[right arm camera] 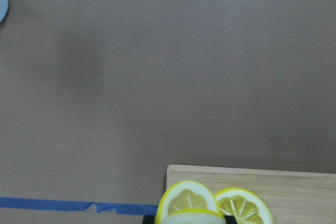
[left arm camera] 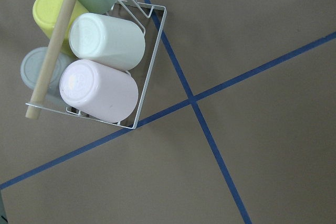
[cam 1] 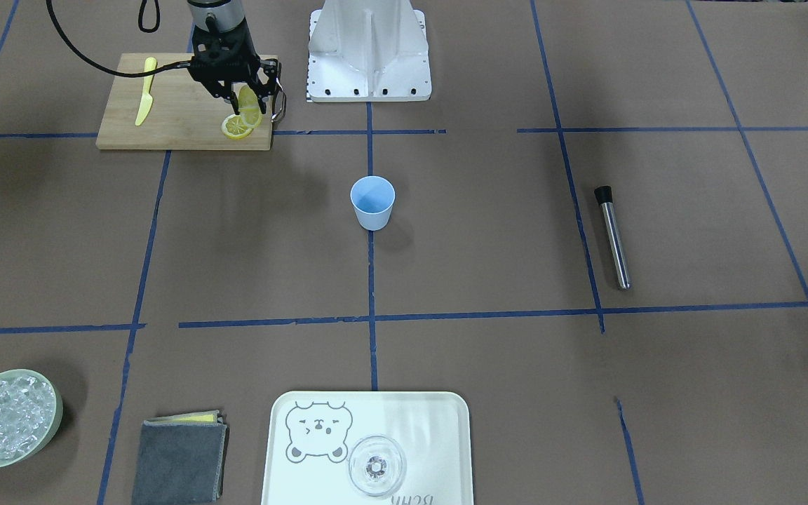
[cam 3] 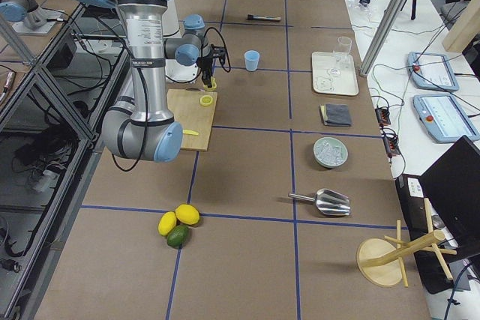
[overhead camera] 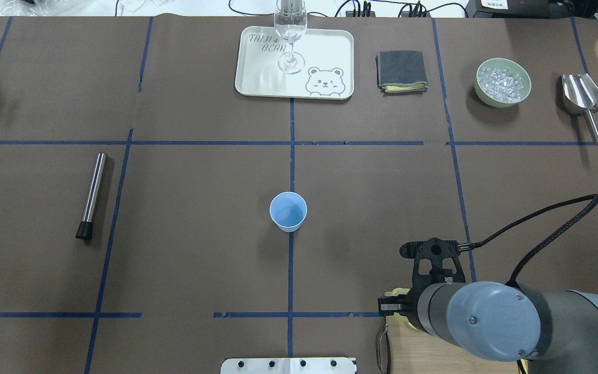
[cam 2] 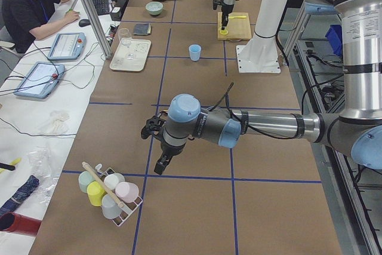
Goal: Squeeze lemon into cup
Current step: 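Lift the lemon slice and carry it over the blue cup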
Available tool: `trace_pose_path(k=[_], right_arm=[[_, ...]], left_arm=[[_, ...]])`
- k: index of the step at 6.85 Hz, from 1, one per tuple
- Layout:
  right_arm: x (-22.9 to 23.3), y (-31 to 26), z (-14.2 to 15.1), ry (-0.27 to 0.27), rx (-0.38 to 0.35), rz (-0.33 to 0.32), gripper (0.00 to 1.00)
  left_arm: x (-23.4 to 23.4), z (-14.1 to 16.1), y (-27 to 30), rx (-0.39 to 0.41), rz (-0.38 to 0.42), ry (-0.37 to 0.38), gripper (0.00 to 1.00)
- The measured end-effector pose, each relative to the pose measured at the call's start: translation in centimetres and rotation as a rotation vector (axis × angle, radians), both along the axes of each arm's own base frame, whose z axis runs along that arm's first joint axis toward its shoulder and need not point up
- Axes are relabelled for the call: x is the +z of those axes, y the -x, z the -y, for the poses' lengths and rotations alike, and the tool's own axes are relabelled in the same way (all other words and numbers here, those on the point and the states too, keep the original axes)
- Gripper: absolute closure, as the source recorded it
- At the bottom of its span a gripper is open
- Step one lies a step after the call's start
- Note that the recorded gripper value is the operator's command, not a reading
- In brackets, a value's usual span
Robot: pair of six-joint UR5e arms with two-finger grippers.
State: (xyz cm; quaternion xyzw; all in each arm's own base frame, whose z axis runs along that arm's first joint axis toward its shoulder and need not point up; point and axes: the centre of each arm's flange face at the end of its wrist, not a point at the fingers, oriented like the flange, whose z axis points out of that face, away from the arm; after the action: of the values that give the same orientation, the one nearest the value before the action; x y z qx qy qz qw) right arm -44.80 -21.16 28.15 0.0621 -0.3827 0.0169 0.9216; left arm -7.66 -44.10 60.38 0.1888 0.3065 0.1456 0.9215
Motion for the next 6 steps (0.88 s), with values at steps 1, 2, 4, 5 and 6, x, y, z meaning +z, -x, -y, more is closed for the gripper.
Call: trace_pose_path(k=[1,2,4,5,6], right_arm=[[-2.6,0.7,0.8,0.000,0.009,-0.006,0.50],[-5.1,1.0,1.9,0.006,0.022,-0.005,0.50],[-8.8,1.3,5.2,0.041,0.047,0.017,0.50],[-10.1,2.2,7.1,0.042,0.062,0.019,0.50],[-11.3,3.0,8.9,0.037,0.078,0.021,0.50]], left_arm=[[0.0,0.0,0.0,0.000,0.000,0.000,0.00],[0.1,0.0,0.0,0.001,0.001,0.002,0.00],[0.2,0.0,0.0,0.001,0.001,0.004,0.00],[0.3,0.1,0.0,0.000,0.002,0.006,0.00],[0.4,0.1,0.0,0.000,0.002,0.008,0.00]])
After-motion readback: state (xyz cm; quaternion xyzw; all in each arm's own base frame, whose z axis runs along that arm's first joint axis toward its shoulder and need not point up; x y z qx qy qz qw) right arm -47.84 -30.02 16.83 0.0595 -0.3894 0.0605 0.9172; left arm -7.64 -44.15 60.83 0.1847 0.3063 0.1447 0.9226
